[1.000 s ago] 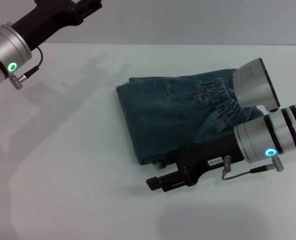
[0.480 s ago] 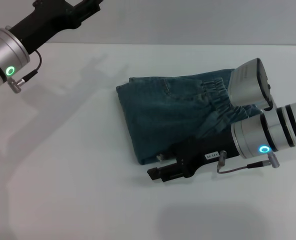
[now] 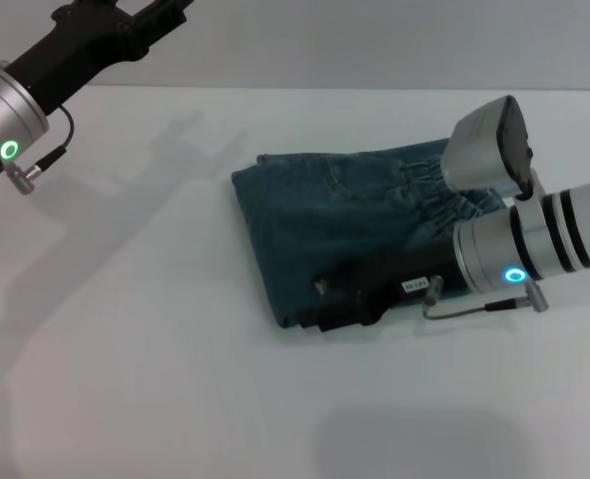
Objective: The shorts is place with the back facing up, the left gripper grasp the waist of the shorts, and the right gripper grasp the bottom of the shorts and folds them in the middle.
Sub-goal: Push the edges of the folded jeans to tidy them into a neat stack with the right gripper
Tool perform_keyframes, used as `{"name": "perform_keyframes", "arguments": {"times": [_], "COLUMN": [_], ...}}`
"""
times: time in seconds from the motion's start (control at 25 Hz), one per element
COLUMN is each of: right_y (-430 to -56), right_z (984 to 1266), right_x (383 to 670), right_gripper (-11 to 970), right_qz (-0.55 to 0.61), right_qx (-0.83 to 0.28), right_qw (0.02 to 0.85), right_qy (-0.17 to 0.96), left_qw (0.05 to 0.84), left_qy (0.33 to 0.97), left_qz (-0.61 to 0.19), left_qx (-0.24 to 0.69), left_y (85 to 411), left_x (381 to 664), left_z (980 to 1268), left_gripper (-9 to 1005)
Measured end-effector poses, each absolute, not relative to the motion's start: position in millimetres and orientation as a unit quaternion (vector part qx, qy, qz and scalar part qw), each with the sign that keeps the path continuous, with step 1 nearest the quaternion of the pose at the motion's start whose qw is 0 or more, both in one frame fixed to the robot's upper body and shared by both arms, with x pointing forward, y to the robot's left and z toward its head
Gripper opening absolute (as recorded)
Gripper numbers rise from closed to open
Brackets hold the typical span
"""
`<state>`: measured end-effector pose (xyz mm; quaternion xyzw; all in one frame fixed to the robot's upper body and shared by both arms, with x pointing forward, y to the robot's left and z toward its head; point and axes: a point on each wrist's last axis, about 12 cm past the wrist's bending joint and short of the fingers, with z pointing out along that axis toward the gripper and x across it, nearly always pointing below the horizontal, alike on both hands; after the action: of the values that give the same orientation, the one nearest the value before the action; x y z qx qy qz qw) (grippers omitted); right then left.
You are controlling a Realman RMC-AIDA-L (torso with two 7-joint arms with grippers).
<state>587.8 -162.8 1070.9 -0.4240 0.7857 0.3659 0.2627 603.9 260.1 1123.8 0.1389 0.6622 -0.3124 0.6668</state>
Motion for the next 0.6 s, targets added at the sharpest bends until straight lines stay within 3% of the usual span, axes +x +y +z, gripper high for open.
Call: {"name": "perform_keyframes", "arguments": {"times": [0.6], "right_y": [-151], "right_z": [1078], "right_x": [605], "right_gripper": [637], "right_qz": [0.324], "right_qx": [-0.432], "right_qw": [0.280], "right_qy": [0.794], "left_qw": [0.668], "left_qy": [0.660], "left_qz": [-0.314], "left_qx": [0.141], "left_y": [261], "left_x": [602], "left_z": [1124], "left_gripper": [840]}}
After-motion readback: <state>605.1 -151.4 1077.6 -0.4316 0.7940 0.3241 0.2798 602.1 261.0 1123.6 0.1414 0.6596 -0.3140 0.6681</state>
